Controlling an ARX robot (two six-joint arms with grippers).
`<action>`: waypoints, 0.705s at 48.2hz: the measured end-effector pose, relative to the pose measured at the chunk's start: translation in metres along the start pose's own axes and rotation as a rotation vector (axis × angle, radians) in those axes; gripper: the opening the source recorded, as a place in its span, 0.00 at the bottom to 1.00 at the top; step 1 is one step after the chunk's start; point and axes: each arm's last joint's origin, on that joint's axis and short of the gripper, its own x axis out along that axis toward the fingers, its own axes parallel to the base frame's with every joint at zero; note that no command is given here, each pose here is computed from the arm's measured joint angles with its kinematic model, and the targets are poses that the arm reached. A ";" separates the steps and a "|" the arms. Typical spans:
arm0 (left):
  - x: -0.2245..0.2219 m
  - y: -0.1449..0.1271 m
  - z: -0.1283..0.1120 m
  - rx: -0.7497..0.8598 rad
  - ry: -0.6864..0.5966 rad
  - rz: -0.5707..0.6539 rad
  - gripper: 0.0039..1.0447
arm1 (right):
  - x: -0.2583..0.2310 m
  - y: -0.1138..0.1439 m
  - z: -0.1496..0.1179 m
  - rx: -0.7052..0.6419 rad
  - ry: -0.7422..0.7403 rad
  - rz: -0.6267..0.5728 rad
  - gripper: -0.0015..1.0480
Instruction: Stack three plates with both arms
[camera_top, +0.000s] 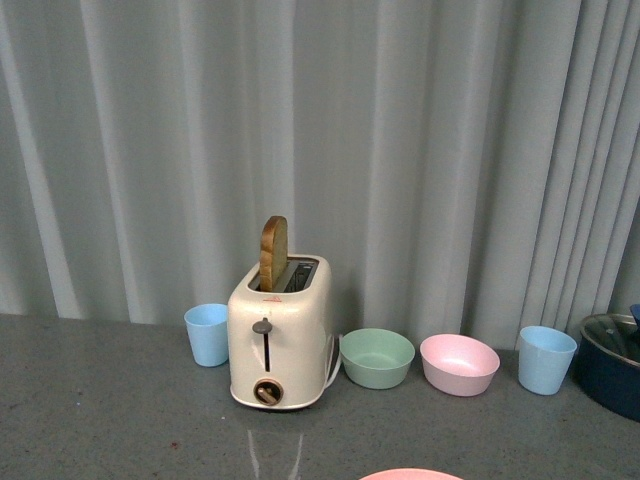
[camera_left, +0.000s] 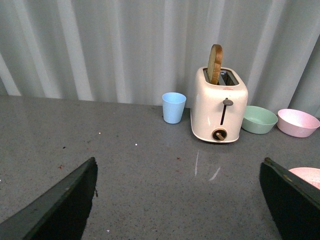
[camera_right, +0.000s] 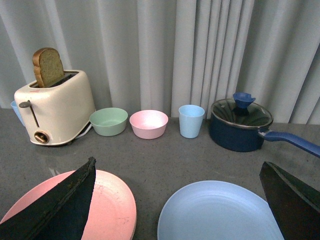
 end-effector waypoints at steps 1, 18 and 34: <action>0.000 0.000 0.000 0.000 0.000 0.000 0.95 | 0.000 0.000 0.000 -0.003 0.002 -0.017 0.93; 0.000 0.000 0.000 0.000 0.000 0.000 0.94 | 0.073 -0.073 0.053 0.005 0.084 -0.542 0.93; 0.000 0.000 0.000 0.000 0.000 0.000 0.94 | 0.167 -0.156 -0.005 0.187 0.677 -0.397 0.93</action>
